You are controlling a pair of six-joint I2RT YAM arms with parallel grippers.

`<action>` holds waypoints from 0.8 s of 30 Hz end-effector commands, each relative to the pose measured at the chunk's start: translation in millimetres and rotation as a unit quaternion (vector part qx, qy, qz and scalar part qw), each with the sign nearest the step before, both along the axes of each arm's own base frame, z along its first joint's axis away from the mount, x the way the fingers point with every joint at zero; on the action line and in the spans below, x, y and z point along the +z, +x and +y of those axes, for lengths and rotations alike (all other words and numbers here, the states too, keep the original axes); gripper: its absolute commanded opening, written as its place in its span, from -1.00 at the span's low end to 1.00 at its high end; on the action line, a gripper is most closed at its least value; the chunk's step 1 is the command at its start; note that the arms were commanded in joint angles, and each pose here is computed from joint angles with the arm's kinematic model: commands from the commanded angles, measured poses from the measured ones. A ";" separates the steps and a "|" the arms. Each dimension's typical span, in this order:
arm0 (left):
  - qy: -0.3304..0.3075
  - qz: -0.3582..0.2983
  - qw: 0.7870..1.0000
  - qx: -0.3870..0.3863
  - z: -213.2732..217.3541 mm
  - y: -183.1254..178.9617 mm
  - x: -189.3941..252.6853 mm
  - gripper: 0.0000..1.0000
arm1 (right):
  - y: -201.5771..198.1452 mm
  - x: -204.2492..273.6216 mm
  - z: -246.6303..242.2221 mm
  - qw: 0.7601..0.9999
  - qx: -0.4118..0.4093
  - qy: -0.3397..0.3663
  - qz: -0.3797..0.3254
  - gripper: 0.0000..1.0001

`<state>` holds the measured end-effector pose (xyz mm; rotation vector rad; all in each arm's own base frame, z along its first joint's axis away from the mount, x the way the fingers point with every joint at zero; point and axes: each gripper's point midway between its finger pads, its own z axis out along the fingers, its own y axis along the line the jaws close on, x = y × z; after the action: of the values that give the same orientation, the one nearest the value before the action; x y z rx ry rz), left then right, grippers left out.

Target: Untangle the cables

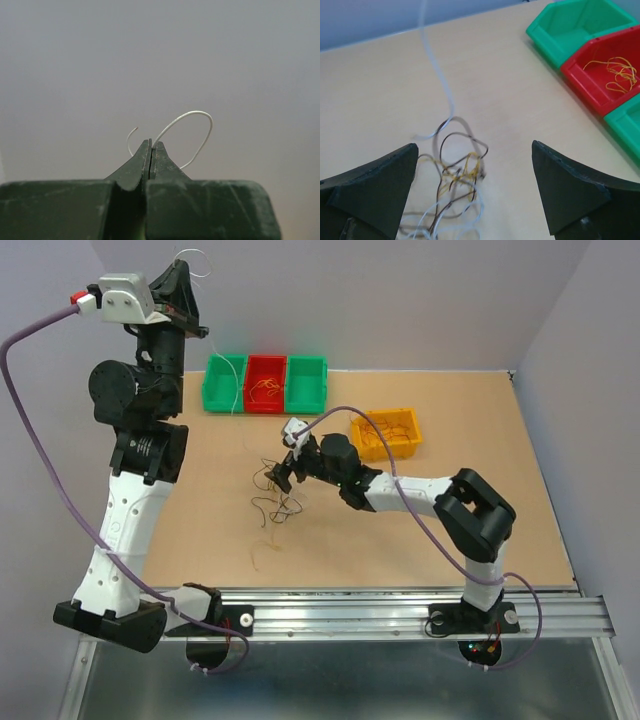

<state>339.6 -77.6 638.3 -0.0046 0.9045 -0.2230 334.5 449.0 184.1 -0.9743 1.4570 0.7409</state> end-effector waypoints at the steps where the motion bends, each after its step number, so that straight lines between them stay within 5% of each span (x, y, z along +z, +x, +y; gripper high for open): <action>1: -0.012 -0.026 0.999 -0.017 -4.6 -12.9 10.9 -1.00 | 35.4 22.2 26.1 0.996 -0.039 0.068 -0.033 1.00; 4: -0.017 -0.032 0.999 -0.019 -3.3 -18.6 20.6 -1.00 | 49.0 5.5 44.1 0.997 -0.035 0.064 -0.033 1.00; 5: -0.020 -0.034 0.999 -0.019 -2.3 -21.1 27.4 -1.00 | 52.6 2.3 47.4 0.997 -0.036 0.063 -0.034 0.85; 7: -0.022 -0.039 0.999 -0.016 -0.3 -23.1 34.5 -1.00 | 60.6 -4.2 53.4 0.997 -0.040 0.060 -0.037 0.35; 8: -0.027 -0.050 0.998 -0.007 4.1 -26.1 45.1 -1.00 | 62.6 -17.6 53.9 0.997 -0.040 0.051 -0.033 -0.16; 11: -0.035 -0.053 0.998 0.028 12.3 -12.8 57.0 -1.00 | 52.4 -35.5 54.3 0.999 -0.020 0.038 -0.018 -0.99; 17: -0.065 -0.117 0.971 0.196 63.0 -8.4 112.7 -1.00 | 8.6 -62.0 35.3 0.999 0.052 -0.006 0.000 -0.99; 24: -0.005 -0.066 0.970 0.234 62.1 58.3 66.6 -1.00 | -27.9 -69.1 -8.2 0.993 0.078 -0.089 0.004 -0.99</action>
<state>379.4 -26.9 726.3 -0.2155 0.7207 0.1199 321.8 457.7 82.1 -1.1809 1.5718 0.7639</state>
